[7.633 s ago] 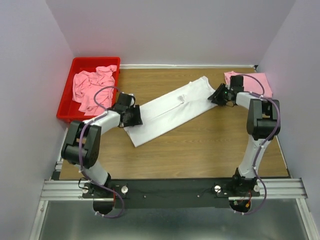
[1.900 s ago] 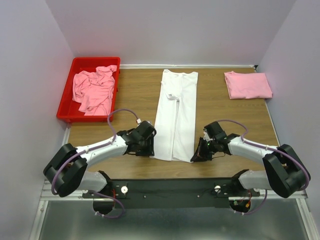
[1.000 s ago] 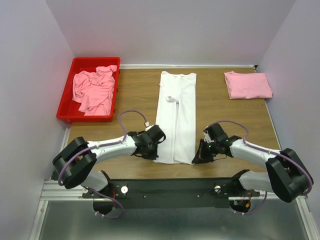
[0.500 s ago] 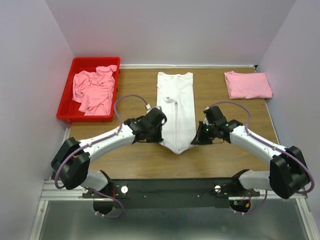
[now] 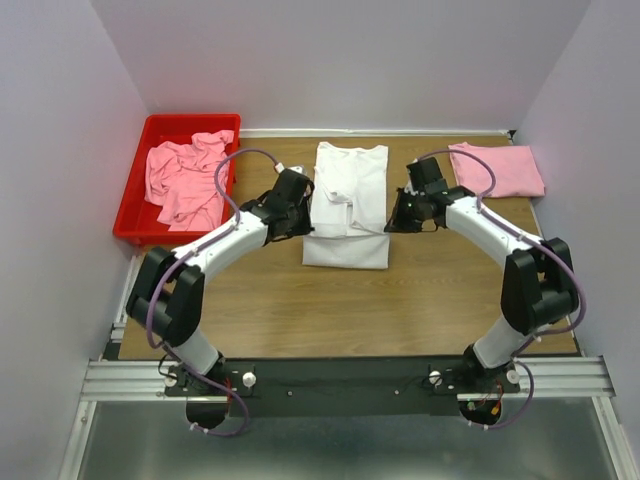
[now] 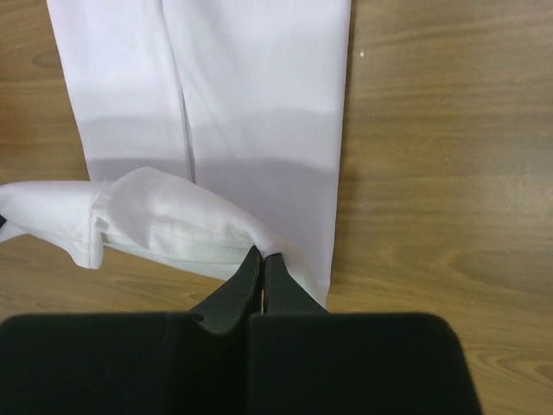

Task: Fold and stack the t-shirts
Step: Fold the tshirt

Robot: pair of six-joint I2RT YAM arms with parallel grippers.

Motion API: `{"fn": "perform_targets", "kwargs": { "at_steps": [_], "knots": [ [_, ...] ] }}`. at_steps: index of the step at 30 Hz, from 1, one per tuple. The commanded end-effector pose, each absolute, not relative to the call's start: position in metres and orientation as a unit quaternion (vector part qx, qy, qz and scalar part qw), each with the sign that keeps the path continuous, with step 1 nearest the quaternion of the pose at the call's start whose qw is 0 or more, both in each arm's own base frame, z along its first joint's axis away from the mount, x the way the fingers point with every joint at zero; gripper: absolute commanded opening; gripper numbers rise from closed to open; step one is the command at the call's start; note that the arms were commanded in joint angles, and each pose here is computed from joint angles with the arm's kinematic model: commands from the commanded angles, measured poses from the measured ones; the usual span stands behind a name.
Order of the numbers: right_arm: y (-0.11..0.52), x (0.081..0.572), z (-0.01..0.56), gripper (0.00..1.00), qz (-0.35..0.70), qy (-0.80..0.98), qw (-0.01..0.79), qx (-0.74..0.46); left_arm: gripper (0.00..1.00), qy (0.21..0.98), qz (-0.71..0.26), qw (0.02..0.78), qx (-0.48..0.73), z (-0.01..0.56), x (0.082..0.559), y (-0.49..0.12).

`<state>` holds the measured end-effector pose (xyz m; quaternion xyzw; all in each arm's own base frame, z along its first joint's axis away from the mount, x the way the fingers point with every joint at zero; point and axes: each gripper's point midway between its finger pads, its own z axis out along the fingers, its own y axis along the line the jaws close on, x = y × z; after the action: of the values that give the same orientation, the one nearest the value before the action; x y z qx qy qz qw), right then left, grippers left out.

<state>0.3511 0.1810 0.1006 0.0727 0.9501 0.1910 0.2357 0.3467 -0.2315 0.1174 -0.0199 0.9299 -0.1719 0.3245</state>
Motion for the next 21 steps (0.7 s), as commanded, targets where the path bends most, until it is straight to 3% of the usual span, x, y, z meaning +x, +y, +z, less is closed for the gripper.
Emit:
{"fn": "perform_targets", "kwargs": {
  "at_steps": [1, 8, 21],
  "knots": [
    [0.17, 0.371, 0.092, 0.01, 0.164, 0.955, 0.239, 0.066, 0.0, 0.917, -0.176, 0.357, -0.005, 0.128, 0.384, -0.232],
    [0.165, 0.406, 0.093, 0.01, 0.163, 0.952, 0.25, 0.069, 0.0, 0.915, -0.168, 0.367, 0.006, 0.122, 0.428, -0.235],
    [0.159, 0.442, 0.069, 0.01, 0.159, 0.952, 0.253, 0.069, 0.0, 0.914, -0.163, 0.37, 0.003, 0.091, 0.465, -0.235]
  ]
}}
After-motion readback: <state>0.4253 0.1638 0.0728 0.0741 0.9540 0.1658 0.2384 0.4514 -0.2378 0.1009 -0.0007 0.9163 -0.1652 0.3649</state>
